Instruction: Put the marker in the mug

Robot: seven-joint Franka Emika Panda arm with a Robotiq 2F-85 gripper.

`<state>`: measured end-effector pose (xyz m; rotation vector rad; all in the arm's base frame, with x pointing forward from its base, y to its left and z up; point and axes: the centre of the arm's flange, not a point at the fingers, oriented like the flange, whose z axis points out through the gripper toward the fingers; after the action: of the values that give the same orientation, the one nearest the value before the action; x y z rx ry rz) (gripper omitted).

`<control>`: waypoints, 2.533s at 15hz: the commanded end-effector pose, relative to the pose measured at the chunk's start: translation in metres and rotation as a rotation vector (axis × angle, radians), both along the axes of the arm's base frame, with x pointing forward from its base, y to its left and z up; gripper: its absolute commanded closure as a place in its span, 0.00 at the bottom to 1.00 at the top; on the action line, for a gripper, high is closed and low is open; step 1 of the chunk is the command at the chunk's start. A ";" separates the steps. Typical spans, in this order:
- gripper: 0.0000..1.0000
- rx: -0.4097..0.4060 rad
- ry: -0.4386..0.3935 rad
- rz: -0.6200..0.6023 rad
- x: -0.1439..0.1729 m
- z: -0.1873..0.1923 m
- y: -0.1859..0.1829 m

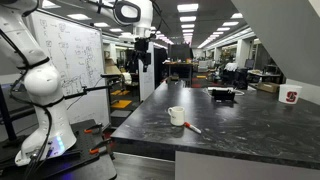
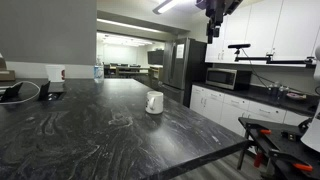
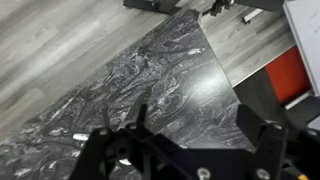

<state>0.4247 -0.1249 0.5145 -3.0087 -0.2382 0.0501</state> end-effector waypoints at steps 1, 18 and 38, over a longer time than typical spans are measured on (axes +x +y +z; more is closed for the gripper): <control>0.00 0.000 0.000 0.000 0.000 0.000 0.000; 0.00 -0.020 -0.003 0.009 0.006 -0.005 -0.003; 0.00 -0.177 0.080 0.804 0.180 -0.119 -0.158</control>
<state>0.5677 -0.2598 0.4014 -2.9534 -1.2766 0.1952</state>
